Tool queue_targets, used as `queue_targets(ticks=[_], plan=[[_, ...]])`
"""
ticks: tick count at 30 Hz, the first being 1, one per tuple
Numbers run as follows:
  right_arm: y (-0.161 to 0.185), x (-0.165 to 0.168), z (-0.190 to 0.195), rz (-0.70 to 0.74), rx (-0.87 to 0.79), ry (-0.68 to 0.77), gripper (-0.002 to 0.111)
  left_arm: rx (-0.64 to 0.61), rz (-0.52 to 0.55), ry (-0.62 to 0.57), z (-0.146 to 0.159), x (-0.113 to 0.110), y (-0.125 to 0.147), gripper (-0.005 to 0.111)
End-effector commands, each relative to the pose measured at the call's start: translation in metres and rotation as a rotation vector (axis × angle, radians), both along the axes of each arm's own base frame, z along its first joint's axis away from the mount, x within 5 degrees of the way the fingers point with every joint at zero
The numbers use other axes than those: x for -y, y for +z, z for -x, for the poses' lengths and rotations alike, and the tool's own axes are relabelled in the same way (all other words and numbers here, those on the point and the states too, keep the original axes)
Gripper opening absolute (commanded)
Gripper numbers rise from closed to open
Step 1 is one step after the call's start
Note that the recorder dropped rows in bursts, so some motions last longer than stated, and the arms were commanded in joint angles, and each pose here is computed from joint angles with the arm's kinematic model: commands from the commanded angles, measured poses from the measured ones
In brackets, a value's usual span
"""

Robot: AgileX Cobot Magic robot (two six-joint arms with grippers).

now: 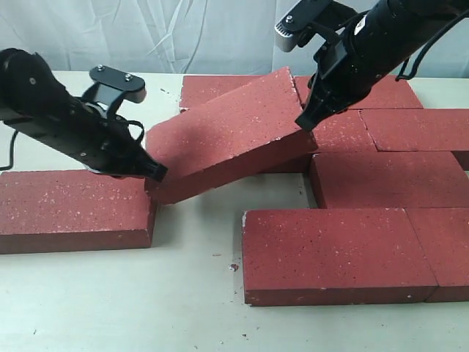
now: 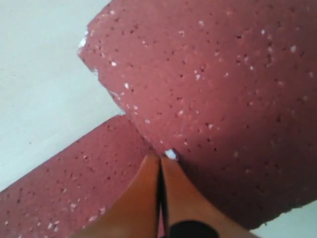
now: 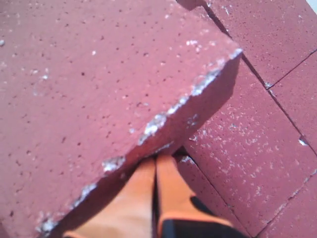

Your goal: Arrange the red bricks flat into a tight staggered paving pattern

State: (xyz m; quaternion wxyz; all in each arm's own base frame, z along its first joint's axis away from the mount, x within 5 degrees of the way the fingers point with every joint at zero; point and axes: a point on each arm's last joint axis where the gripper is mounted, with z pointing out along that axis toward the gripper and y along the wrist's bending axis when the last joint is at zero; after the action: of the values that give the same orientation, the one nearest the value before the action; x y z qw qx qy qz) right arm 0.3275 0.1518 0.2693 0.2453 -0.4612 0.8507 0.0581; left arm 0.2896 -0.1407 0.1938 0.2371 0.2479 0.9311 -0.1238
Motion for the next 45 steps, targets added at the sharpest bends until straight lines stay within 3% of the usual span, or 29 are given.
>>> queue_targets(ticks=[1, 9, 23, 37, 45], plan=[[0.002, -0.008, 0.004, -0.053, -0.029, -0.005, -0.001, 0.045, 0.067, 0.020, -0.016, 0.025, -0.002, 0.000], [-0.033, -0.015, -0.010, -0.058, -0.064, -0.042, -0.001, 0.054, 0.002, -0.025, -0.027, 0.024, -0.020, 0.000], [-0.074, -0.034, -0.019, -0.186, -0.201, -0.056, -0.001, 0.079, -0.067, 0.046, -0.046, -0.020, -0.020, 0.000], [-0.091, -0.069, -0.006, -0.161, -0.195, 0.024, -0.001, 0.019, -0.189, 0.027, -0.049, -0.059, -0.025, 0.000], [-0.110, -0.073, -0.013, -0.138, -0.167, 0.017, -0.001, 0.104, -0.226, 0.042, -0.058, -0.074, -0.022, 0.000]])
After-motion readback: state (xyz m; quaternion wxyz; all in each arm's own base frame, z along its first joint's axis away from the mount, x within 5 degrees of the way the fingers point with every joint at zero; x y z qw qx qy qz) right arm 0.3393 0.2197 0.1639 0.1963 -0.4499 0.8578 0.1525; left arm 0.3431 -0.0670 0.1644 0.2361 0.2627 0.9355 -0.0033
